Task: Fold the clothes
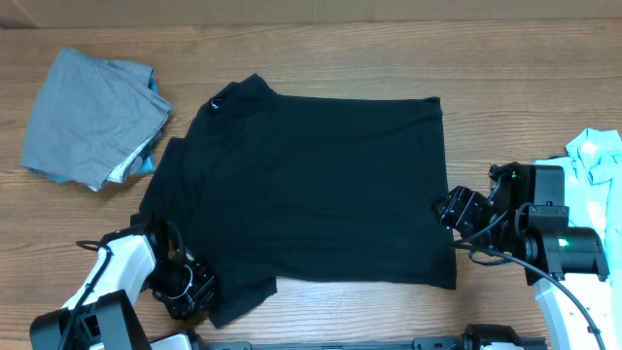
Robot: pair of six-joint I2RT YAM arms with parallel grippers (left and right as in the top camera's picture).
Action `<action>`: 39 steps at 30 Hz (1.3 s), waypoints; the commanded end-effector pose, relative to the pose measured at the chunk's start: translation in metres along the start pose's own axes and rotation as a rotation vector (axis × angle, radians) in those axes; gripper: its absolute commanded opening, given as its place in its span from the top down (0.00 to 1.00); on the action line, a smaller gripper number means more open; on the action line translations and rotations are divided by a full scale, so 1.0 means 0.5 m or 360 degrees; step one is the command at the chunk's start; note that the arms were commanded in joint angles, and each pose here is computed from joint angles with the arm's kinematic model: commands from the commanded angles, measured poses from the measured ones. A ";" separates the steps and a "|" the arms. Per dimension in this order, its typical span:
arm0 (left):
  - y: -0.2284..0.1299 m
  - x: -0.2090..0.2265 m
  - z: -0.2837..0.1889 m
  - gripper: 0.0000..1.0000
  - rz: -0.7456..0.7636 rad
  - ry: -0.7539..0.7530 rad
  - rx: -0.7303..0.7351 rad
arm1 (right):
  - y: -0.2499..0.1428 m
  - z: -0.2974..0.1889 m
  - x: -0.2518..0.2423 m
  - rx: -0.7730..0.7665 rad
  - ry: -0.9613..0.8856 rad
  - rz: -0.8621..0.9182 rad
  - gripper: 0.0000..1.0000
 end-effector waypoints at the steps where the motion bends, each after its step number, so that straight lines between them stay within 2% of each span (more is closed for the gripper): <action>1: 0.015 -0.051 -0.040 0.96 0.0126 -0.0124 -0.0038 | 0.015 -0.013 0.007 -0.0051 -0.0003 -0.0032 0.29; 6: 0.054 -0.115 -0.121 0.96 0.0255 -0.0229 -0.0223 | 0.015 -0.003 -0.005 -0.0018 -0.0056 0.0011 0.27; 9: 0.073 -0.148 -0.168 0.96 0.0303 -0.0284 -0.0335 | 0.006 0.020 -0.030 0.0075 -0.0167 0.0182 0.21; 13: 0.079 -0.149 -0.176 0.96 0.0314 -0.0265 -0.0374 | -0.013 0.062 -0.070 0.0210 -0.0308 0.0390 0.19; 19: 0.082 -0.138 -0.174 0.96 0.0331 -0.0205 -0.0391 | -0.068 0.117 -0.117 0.0526 -0.0316 0.0621 0.20; 24: 0.085 -0.133 -0.175 0.96 0.0325 -0.0178 -0.0409 | -0.104 0.122 -0.126 0.0638 -0.0302 0.0692 0.27; 27: 0.085 -0.133 -0.175 0.96 0.0325 -0.0177 -0.0411 | -0.129 0.126 -0.133 0.0691 -0.0336 0.0763 0.39; 30: 0.085 -0.133 -0.175 0.96 0.0325 -0.0177 -0.0410 | -0.157 0.138 -0.143 0.0720 -0.0377 0.0891 0.46; 34: 0.084 -0.132 -0.175 0.96 0.0324 -0.0175 -0.0406 | -0.202 0.159 -0.157 0.0760 -0.0415 0.1030 0.47; 39: 0.084 -0.132 -0.174 0.96 0.0337 -0.0174 -0.0406 | -0.233 0.164 -0.165 0.0814 -0.0440 0.1053 0.52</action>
Point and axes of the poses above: each gripper's point midway between its finger pads, its own z axis out along the fingers, its own x axis along the line the jaws close on, y = z × x, the point moved 3 cm from there along -z, back along the fingers, and after that the axes turned 14 degrees about -z, right-handed, at the moved point
